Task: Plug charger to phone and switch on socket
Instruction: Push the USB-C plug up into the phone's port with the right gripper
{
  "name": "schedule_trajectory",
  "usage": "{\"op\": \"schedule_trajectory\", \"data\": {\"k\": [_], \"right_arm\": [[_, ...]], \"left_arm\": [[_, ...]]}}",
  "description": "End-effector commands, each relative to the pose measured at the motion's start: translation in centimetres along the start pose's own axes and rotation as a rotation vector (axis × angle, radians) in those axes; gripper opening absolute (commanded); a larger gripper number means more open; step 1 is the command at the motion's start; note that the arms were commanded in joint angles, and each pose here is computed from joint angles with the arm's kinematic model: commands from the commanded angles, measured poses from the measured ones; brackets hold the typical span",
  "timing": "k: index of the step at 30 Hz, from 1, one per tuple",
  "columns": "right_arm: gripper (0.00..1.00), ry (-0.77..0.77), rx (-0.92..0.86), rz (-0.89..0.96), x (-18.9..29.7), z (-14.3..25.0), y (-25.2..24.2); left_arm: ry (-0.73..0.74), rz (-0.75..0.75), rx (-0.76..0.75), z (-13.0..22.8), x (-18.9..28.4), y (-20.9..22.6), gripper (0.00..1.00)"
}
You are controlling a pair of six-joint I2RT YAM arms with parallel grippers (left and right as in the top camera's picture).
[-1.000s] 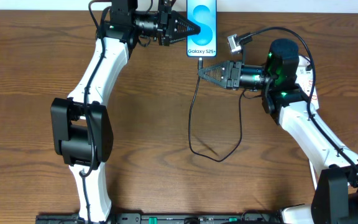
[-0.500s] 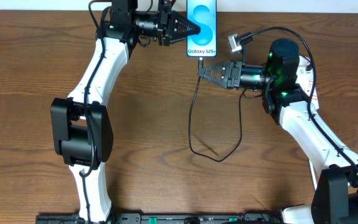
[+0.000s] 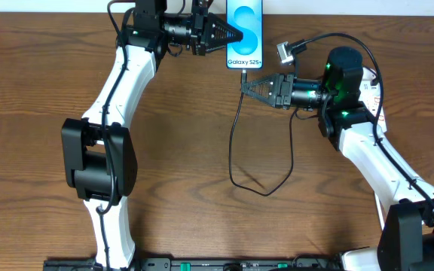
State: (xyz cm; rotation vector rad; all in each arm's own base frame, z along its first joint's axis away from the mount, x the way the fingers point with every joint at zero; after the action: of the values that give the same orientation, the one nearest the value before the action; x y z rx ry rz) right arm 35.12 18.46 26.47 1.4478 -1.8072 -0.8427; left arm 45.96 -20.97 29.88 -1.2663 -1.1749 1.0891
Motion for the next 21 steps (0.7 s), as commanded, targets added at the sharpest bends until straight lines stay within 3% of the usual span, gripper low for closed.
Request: {"op": "schedule_trajectory", "data": {"k": [1,21], "right_arm": [[0.01,-0.003,-0.016,0.006,0.13,0.04,-0.35],[0.01,-0.006,-0.005,0.003,0.13,-0.06,-0.26]], "left_arm": [[0.030,0.018,-0.071,1.19,0.04,-2.84,0.07],[0.030,0.018,-0.094,1.18,0.05,-2.83,0.07]]}}
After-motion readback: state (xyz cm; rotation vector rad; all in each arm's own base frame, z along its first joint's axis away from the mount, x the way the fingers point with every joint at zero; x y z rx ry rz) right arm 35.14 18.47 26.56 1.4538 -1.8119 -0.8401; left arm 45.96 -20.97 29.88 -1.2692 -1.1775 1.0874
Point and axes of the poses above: each gripper's point midway between its finger pads, its own x axis back along the fingers, its own y axis along the line the jaws close on, z = x × y, the point moved 5 cm from there along x, back along the fingers, and after that the axes turned 14 degrees about x, right-handed, at the moved point
